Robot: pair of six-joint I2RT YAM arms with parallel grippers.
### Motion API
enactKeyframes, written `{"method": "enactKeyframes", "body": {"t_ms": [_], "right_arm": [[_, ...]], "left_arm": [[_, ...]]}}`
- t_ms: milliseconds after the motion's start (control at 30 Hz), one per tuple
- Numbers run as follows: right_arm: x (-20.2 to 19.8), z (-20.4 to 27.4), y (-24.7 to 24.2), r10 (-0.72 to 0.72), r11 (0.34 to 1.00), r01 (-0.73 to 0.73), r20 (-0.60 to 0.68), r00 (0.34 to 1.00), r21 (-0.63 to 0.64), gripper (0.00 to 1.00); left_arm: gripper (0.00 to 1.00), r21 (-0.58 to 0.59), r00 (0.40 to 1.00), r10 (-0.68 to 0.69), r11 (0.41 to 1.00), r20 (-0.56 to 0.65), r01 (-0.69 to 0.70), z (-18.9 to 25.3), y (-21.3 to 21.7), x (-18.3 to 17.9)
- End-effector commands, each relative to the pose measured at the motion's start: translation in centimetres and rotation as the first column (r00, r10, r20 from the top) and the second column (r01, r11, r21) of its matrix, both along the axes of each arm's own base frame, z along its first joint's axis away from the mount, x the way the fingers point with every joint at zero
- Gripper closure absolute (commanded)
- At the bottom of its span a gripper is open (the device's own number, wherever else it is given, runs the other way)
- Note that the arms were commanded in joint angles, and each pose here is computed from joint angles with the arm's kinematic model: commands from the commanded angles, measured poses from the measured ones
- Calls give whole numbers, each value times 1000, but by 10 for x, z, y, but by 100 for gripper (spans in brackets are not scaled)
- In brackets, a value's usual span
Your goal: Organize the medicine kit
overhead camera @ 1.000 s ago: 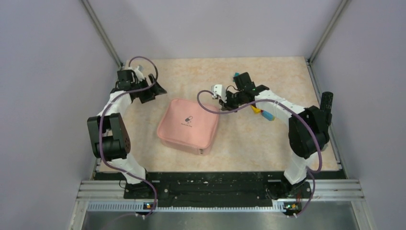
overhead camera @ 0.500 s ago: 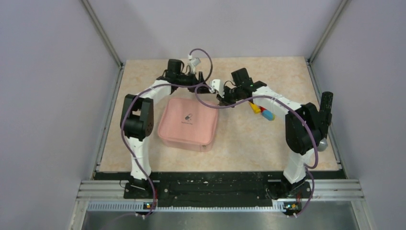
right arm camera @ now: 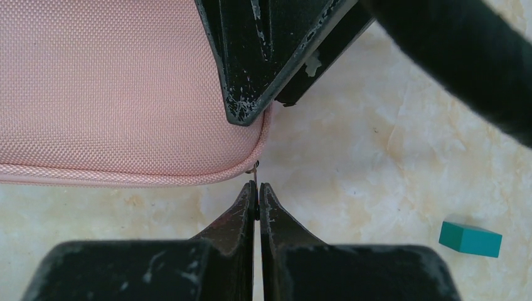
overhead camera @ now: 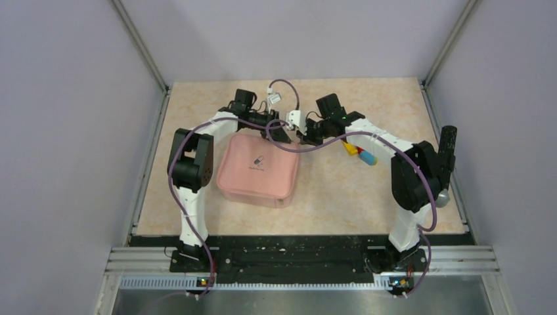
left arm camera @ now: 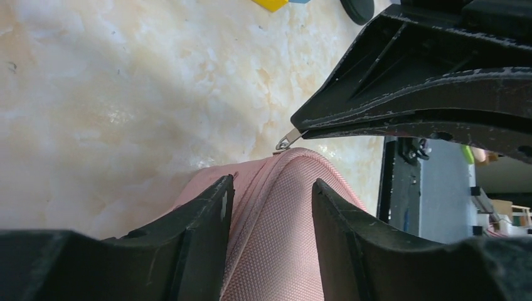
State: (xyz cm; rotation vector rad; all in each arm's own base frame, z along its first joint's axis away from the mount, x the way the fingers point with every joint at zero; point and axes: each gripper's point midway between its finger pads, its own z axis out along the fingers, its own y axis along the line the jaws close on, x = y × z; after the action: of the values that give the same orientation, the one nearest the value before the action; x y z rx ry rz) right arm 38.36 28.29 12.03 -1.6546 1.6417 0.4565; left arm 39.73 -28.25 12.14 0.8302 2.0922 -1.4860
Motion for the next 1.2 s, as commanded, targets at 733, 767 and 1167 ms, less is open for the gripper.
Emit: {"method": "enactKeyframes", "body": {"t_ms": [733,767,1167], "right_arm": [[-29,37,-6,44,997,-47,58,997,65,100],[-35,35,-7,50,997,-53,39,998,64,100],[-77,19,-5,90,992,-80,-119,989,93,100]], "left_arm": [[100,205,961,247,941,127,-269,-12,76,62],[100,217,943,306,919,130,-328,-9,88,72],[100,298,636,765,585,106,-754,5,185,135]]}}
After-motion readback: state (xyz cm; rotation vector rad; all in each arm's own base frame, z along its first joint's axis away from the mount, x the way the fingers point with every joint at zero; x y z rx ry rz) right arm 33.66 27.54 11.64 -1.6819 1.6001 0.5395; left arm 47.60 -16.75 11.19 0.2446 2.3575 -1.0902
